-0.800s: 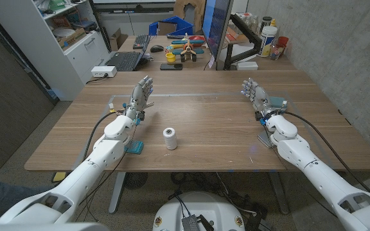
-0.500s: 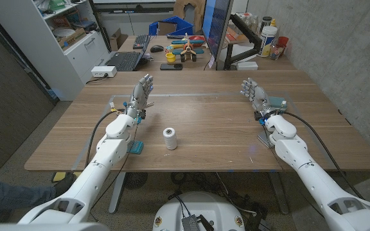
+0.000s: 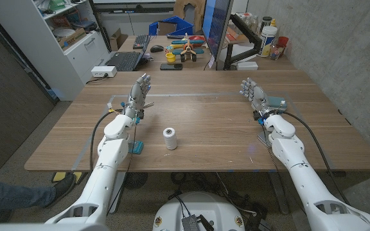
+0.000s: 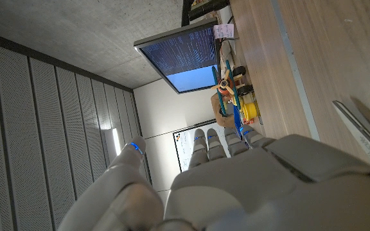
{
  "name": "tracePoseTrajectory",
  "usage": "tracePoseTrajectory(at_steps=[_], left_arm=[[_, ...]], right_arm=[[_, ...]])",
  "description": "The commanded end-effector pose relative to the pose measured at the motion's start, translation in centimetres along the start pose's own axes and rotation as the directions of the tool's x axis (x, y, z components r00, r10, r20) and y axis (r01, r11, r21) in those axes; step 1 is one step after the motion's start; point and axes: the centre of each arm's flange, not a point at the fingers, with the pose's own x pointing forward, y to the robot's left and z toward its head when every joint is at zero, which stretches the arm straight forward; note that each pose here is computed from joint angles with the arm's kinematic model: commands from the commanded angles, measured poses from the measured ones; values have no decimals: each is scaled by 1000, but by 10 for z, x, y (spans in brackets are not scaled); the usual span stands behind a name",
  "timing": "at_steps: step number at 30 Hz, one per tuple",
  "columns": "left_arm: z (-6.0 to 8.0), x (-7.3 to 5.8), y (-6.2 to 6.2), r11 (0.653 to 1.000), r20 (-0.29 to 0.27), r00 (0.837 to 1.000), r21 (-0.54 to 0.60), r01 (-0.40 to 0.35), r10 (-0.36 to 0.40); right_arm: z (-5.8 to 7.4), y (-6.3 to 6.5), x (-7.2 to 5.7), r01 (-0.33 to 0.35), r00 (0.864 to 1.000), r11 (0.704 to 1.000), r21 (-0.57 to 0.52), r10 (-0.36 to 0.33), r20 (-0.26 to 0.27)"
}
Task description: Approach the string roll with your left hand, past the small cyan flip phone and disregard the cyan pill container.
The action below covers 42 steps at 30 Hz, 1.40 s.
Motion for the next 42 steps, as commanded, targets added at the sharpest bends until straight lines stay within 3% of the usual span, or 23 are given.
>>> tracePoseTrajectory(at_steps=[1,42], left_arm=[[0,-12,9,1000,-3,1000,9,-6,6],[15,-37,-1,997,29,997,16,69,-70]], right_arm=[[-6,4,1,5,1000,1000,4,-5,-12],[0,6,2,6,1000,1000,25,-7,27]])
